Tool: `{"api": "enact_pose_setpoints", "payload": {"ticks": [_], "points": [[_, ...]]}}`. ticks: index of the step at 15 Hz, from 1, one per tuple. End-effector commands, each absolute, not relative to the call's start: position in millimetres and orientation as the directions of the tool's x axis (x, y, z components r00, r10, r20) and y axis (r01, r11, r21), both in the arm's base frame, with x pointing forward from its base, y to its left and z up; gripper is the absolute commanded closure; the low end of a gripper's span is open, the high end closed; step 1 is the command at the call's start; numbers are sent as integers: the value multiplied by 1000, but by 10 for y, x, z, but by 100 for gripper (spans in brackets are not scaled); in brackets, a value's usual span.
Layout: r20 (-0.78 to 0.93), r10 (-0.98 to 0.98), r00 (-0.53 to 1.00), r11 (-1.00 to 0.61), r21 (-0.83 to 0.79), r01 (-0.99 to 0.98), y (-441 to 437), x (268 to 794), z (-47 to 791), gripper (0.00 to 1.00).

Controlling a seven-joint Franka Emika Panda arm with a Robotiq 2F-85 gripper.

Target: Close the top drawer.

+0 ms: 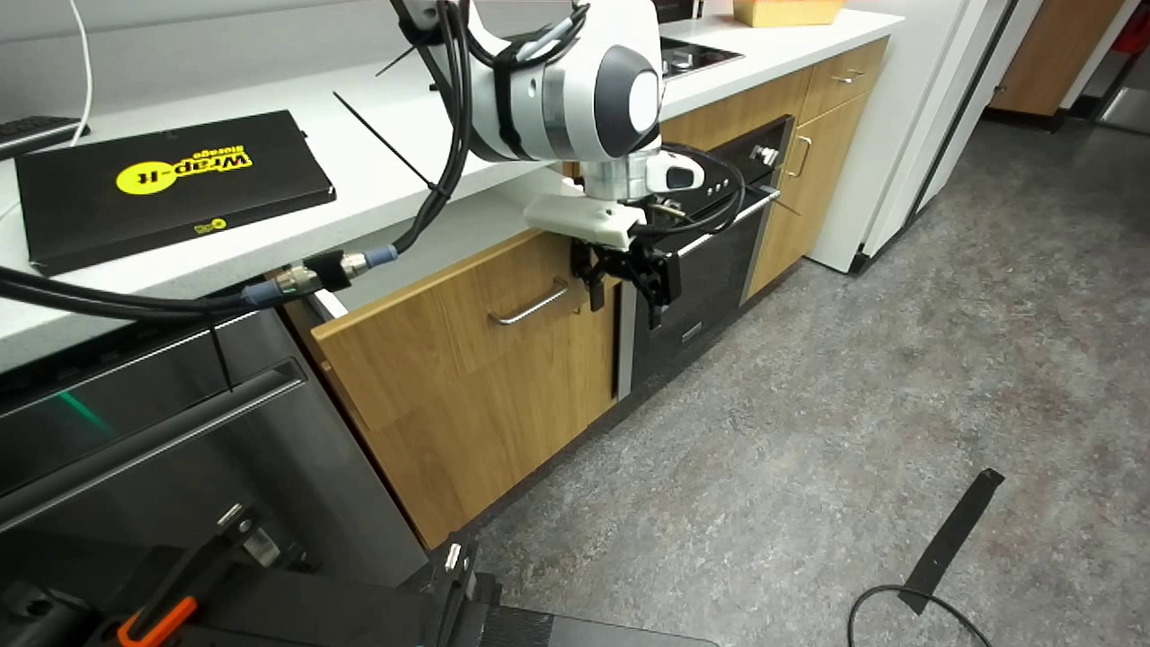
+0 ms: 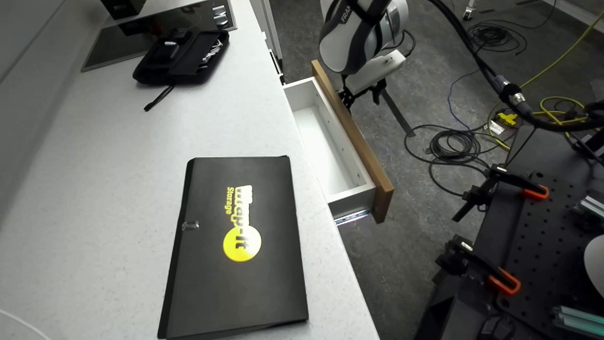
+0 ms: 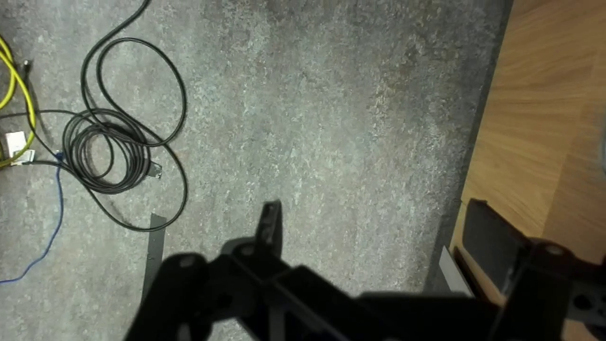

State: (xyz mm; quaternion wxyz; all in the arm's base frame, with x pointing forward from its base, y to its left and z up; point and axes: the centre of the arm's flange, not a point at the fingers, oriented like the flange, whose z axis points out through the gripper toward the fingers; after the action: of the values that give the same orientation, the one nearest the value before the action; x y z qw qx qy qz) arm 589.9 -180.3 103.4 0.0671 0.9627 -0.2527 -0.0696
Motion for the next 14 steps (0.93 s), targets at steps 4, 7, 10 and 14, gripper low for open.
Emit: {"api": "enact_pose_setpoints", "payload": {"ticks": [4, 7, 10, 14], "points": [[-190, -419, 888, -908, 64, -415, -1499, 6551, 911, 0], [-207, -383, 900, -923, 52, -380, -1293, 6746, 889, 0], [-224, -345, 911, -937, 20, -350, -1047, 6949, 882, 0], [-264, -259, 929, -949, -108, -295, -626, 7198, 960, 0]]}}
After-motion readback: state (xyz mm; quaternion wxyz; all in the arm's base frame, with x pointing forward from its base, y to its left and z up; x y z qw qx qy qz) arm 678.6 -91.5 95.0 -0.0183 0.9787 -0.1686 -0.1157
